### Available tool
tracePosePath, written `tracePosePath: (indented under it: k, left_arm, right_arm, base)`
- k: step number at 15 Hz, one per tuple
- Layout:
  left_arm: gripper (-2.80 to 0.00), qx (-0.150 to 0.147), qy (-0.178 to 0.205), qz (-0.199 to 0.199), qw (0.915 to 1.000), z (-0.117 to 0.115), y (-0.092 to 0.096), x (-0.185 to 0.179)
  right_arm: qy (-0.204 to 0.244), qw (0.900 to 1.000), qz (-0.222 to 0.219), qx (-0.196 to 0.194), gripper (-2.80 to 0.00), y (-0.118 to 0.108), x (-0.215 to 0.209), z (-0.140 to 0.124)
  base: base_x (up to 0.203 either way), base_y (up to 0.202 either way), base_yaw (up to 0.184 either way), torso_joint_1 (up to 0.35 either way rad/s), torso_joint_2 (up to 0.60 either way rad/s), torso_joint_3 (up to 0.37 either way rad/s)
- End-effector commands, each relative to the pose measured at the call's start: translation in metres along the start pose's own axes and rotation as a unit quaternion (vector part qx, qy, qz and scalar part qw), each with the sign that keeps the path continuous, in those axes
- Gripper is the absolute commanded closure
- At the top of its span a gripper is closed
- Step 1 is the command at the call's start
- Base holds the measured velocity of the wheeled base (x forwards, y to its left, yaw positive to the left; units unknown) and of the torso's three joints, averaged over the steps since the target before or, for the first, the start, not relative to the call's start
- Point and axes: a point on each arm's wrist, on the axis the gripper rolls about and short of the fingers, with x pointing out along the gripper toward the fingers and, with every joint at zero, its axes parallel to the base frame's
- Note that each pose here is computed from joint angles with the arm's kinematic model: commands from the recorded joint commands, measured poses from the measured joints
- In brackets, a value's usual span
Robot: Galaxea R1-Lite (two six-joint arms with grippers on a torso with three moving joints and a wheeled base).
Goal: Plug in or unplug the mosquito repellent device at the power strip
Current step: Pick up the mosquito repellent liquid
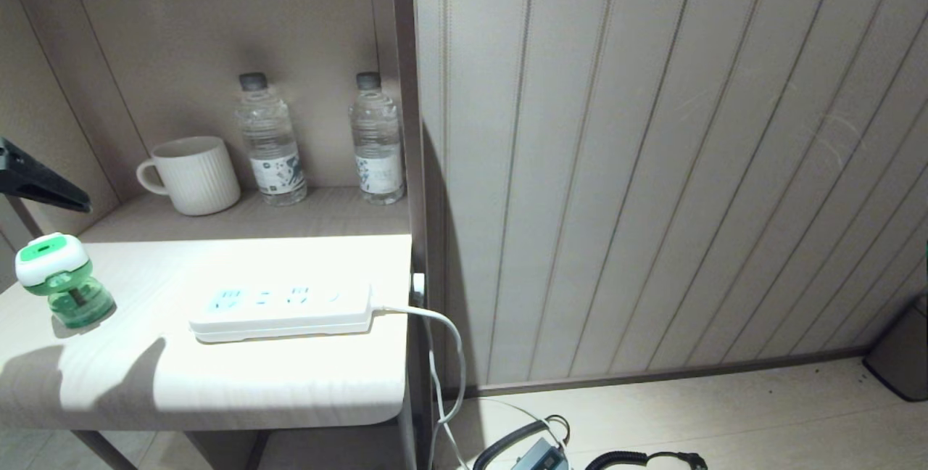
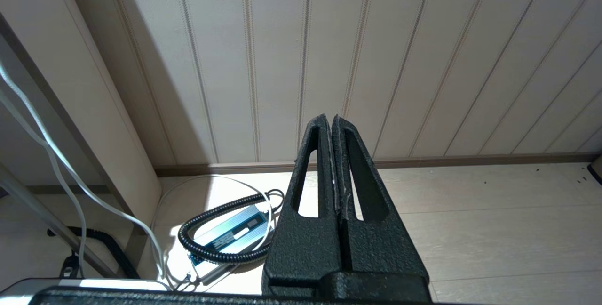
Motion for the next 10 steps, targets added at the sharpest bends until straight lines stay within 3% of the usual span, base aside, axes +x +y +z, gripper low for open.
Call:
tracePosePath:
  k: [1, 4, 10]
  left_arm:
    - [-2.80, -0.026, 0.057, 0.018, 0.9979, 0.012, -0.006, 0.032]
    - [-2.80, -0.064, 0.081, 0.042, 0.9937, 0.011, 0.000, 0.048]
    - [-2.80, -0.063, 0.090, 0.047, 0.9928, 0.006, 0.002, 0.048]
  right_arm:
    - [0.001, 1.000, 0.000, 0.000, 0.00, 0.000, 0.000, 0.000]
    - [0.001, 1.000, 0.000, 0.000, 0.00, 0.000, 0.000, 0.000]
    - [0.001, 1.000, 0.000, 0.000, 0.00, 0.000, 0.000, 0.000]
  base:
    - [0.000, 0.000, 0.000, 0.000, 0.00, 0.000]
    - [0.000, 0.000, 0.000, 0.000, 0.00, 0.000]
    - [0.000, 0.000, 0.000, 0.000, 0.00, 0.000]
